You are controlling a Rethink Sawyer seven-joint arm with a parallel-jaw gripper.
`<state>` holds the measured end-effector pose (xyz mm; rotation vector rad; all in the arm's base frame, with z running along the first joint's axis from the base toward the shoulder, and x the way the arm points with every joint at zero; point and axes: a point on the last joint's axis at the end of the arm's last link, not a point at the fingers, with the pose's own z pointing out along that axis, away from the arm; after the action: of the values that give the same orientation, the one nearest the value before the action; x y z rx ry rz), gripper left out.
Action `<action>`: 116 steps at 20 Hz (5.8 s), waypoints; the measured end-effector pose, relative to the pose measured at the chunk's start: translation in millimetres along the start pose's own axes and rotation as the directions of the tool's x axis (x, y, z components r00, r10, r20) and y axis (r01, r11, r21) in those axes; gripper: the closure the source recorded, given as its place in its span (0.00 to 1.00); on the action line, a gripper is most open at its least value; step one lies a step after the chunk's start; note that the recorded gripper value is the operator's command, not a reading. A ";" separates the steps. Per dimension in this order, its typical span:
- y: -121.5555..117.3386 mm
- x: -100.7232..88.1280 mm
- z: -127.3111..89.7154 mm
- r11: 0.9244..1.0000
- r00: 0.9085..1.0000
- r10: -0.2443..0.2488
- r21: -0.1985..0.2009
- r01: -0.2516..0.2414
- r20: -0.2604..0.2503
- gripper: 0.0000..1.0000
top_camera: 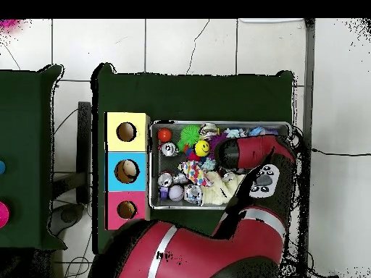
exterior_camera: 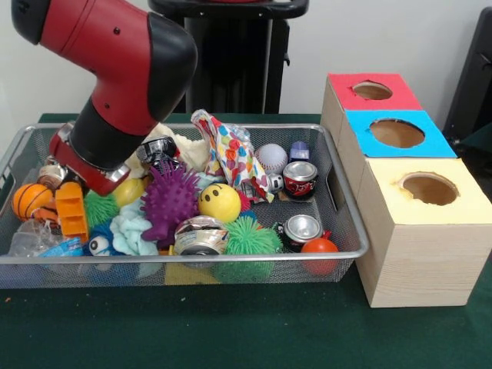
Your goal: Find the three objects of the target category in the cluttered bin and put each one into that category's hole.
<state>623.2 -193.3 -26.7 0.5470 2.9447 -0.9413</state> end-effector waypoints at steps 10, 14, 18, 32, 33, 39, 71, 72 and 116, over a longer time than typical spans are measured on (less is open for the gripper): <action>-22.2 -3.7 -32.1 0.997 0.991 0.062 0.049 -0.057 -0.117 1.00; -34.6 -9.7 -50.4 0.994 0.985 0.087 0.071 -0.077 -0.149 1.00; -45.9 -21.0 -69.5 0.991 0.980 0.111 0.090 -0.097 -0.165 1.00; -56.5 -47.9 -94.8 0.988 0.982 0.139 0.089 -0.128 -0.124 1.00; -56.0 -49.2 -95.4 0.988 0.983 0.139 0.089 -0.128 -0.121 1.00; -45.0 -52.6 -100.8 0.990 0.987 0.124 0.085 -0.116 -0.105 1.00; 35.7 -31.5 -128.5 0.982 0.965 0.156 -0.075 -0.175 -0.209 1.00; 36.2 -31.4 -129.3 0.977 0.960 0.169 -0.091 -0.193 -0.225 1.00; 33.3 -6.8 -126.5 0.943 0.950 0.230 -0.193 -0.271 -0.210 0.00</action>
<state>653.4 -99.0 59.1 1.0186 2.9797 -0.5579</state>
